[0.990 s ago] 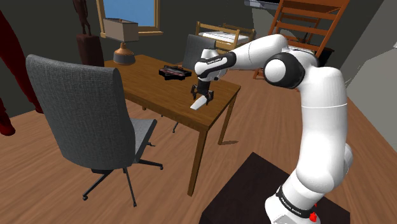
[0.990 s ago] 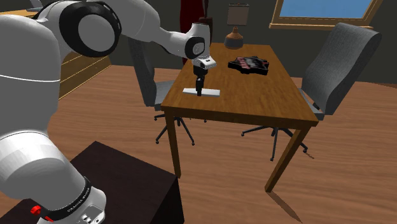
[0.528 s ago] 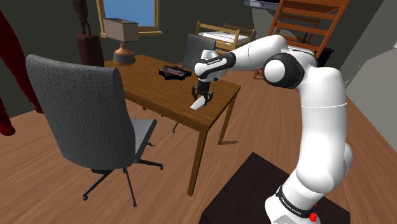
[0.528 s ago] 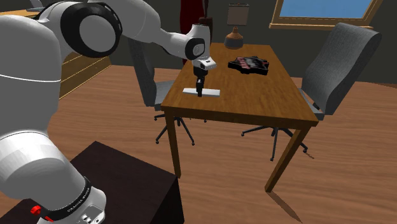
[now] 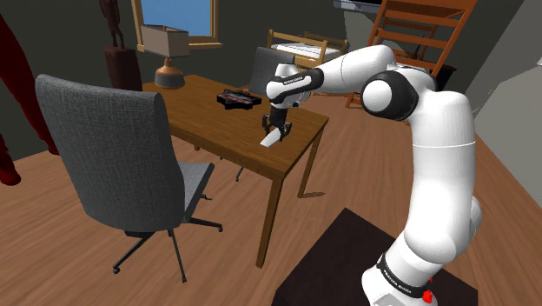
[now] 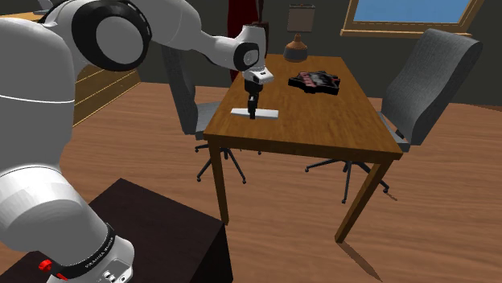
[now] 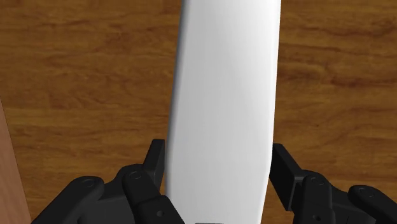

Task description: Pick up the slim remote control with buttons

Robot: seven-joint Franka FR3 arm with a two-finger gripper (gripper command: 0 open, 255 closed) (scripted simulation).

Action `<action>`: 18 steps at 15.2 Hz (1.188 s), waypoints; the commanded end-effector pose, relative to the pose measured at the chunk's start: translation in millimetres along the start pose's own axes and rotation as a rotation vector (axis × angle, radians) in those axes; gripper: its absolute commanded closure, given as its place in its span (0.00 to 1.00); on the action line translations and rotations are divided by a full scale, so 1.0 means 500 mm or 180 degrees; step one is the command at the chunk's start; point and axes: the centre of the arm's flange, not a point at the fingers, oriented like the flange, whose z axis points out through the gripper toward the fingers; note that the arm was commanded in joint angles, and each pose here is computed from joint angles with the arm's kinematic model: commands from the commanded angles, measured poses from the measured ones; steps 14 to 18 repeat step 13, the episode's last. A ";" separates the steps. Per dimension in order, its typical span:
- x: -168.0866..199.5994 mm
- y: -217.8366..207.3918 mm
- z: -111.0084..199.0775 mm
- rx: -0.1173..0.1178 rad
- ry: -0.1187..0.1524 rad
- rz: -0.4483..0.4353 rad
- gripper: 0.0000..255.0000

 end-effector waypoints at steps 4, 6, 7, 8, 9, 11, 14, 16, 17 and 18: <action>0.002 0.000 -0.051 0.0000 0.0000 0.0000 1.00; 0.002 -0.001 -0.073 0.0000 0.0000 0.0000 1.00; 0.002 -0.001 -0.083 0.0000 0.0000 0.0000 1.00; 0.002 -0.001 -0.094 0.0000 0.0000 0.0000 1.00; 0.002 -0.001 -0.104 0.0000 0.0000 0.0000 1.00; 0.002 -0.001 -0.125 0.0000 0.0000 0.0000 1.00; 0.002 -0.001 -0.127 0.0000 0.0000 0.0000 1.00; 0.002 -0.001 -0.127 0.0000 0.0000 0.0000 1.00; 0.002 -0.001 -0.127 0.0000 0.0000 0.0000 1.00; 0.002 -0.001 -0.127 0.0000 0.0000 0.0000 1.00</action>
